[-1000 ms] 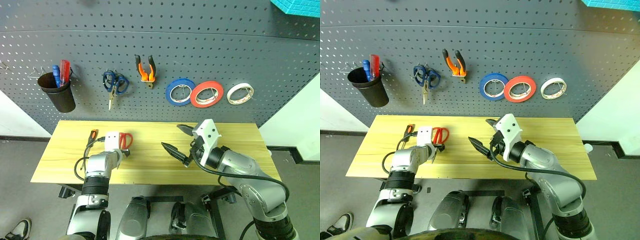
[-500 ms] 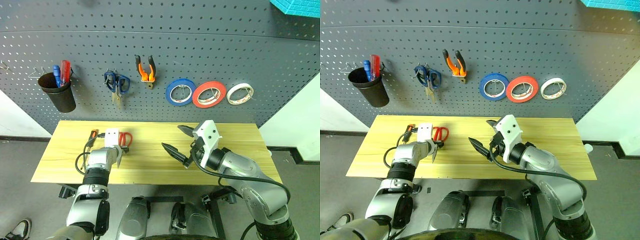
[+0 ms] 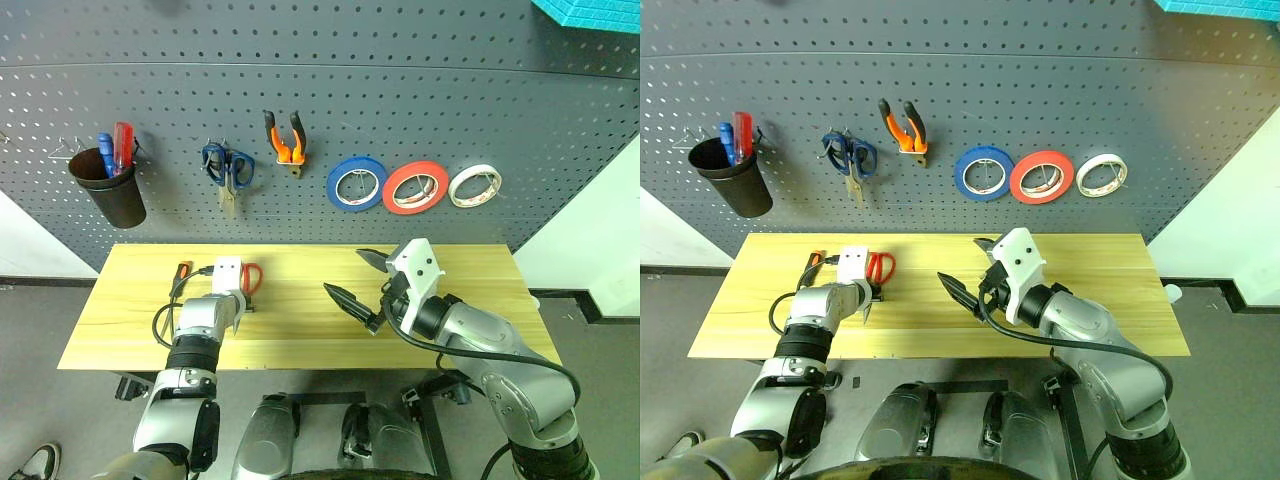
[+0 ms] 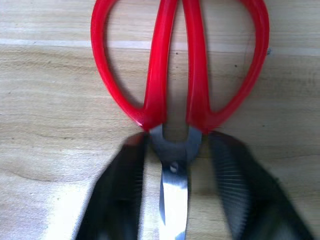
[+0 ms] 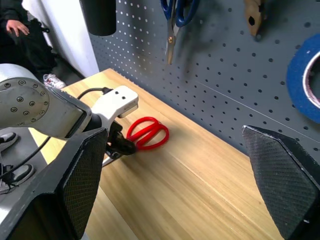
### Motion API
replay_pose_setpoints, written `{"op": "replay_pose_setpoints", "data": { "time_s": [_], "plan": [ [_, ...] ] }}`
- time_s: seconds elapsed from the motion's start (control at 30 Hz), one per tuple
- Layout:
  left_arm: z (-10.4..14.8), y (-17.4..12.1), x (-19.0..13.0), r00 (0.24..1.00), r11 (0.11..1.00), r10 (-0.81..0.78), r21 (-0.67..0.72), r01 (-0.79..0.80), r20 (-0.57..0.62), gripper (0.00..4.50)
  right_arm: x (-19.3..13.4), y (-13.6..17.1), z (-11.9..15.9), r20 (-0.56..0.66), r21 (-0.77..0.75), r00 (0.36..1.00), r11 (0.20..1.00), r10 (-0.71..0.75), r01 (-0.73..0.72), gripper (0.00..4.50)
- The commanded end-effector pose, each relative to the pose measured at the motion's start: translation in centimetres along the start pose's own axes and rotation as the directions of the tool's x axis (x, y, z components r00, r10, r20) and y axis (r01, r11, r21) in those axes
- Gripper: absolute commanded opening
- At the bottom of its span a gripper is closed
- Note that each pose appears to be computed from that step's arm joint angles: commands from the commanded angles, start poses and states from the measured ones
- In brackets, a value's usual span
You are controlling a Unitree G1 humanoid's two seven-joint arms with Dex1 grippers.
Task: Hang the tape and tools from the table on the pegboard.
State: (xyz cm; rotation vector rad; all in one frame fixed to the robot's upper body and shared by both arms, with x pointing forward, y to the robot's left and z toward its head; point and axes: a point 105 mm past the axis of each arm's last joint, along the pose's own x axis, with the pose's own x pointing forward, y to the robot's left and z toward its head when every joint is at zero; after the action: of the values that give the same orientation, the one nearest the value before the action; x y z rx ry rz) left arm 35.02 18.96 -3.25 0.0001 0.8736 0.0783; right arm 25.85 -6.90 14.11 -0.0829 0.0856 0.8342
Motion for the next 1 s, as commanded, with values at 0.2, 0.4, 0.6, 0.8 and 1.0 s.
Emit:
{"op": "replay_pose_setpoints", "data": {
  "time_s": [0.2, 0.4, 0.6, 0.8, 1.0],
  "plan": [
    [-1.9, 0.2, -0.4, 0.998, 1.0, -0.016, 0.019, 0.017, -0.06, 1.05, 0.1, 0.2, 1.3, 0.048, -0.035, 0.999, 0.999, 0.009, -0.008, 4.5],
    [-0.4, -0.7, -2.6, 0.992, 0.993, -0.087, 0.091, 0.079, 0.087, 1.05, 0.1, 0.0, 1.2, 0.045, -0.038, 0.999, 0.999, 0.006, -0.004, 4.5],
    [1.6, -1.5, -5.9, 0.947, 0.979, -0.165, 0.165, 0.122, 0.276, 1.05, 0.1, 0.0, 1.0, 0.042, -0.04, 0.999, 0.999, 0.012, -0.01, 4.5],
    [3.4, -1.4, -8.9, 0.853, 0.965, -0.195, 0.25, 0.078, 0.484, 1.05, 0.2, 0.0, 1.2, 0.05, -0.044, 0.998, 0.999, 0.024, -0.021, 4.5],
    [4.6, -0.9, -10.4, 0.763, 0.959, -0.176, 0.283, -0.009, 0.621, 1.05, -0.1, 0.1, 2.0, 0.095, -0.032, 0.993, 0.997, 0.072, -0.069, 4.5]
  ]
}}
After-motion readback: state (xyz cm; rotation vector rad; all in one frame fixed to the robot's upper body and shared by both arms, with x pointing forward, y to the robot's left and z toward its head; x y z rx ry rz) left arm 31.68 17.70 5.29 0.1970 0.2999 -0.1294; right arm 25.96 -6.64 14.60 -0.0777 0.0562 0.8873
